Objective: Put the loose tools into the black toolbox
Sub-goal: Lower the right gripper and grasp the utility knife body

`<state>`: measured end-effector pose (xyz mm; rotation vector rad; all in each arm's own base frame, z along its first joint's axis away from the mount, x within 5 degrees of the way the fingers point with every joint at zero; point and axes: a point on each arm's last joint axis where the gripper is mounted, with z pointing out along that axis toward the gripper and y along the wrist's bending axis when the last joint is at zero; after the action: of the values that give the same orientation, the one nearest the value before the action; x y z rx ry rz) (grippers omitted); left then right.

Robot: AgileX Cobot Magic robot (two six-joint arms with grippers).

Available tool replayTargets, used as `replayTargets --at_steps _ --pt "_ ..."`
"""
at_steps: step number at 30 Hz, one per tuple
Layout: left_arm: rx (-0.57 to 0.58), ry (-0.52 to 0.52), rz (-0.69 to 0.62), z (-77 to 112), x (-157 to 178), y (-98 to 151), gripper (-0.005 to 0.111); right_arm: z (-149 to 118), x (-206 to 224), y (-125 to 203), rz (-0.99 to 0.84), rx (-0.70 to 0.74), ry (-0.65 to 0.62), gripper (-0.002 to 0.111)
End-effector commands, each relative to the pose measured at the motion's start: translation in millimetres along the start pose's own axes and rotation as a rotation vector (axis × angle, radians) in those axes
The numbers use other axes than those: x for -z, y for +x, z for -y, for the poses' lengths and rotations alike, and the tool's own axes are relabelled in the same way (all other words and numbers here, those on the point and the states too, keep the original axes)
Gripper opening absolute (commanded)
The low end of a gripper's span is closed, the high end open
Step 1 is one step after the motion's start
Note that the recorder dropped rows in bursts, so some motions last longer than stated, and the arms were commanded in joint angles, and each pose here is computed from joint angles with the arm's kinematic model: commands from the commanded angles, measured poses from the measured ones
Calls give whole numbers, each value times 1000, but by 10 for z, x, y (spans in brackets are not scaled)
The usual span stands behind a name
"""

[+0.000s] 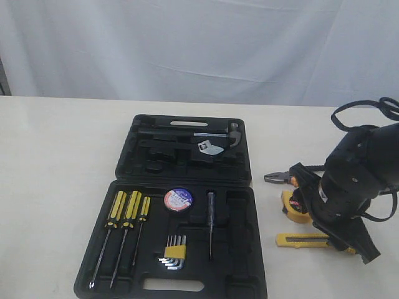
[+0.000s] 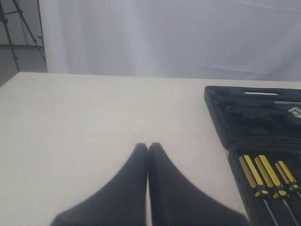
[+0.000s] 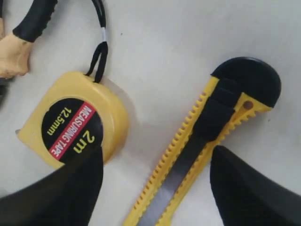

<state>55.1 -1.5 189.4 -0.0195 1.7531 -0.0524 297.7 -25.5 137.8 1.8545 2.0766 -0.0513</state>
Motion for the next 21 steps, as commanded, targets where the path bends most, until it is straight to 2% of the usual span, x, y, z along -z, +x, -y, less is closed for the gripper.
replayTargets --at_steps 1,21 --pt "4 3 0 1 0 6 0 -8 -31 -2 0 5 7 63" --pt "4 3 0 1 0 6 0 30 -106 37 -22 5 58 63"
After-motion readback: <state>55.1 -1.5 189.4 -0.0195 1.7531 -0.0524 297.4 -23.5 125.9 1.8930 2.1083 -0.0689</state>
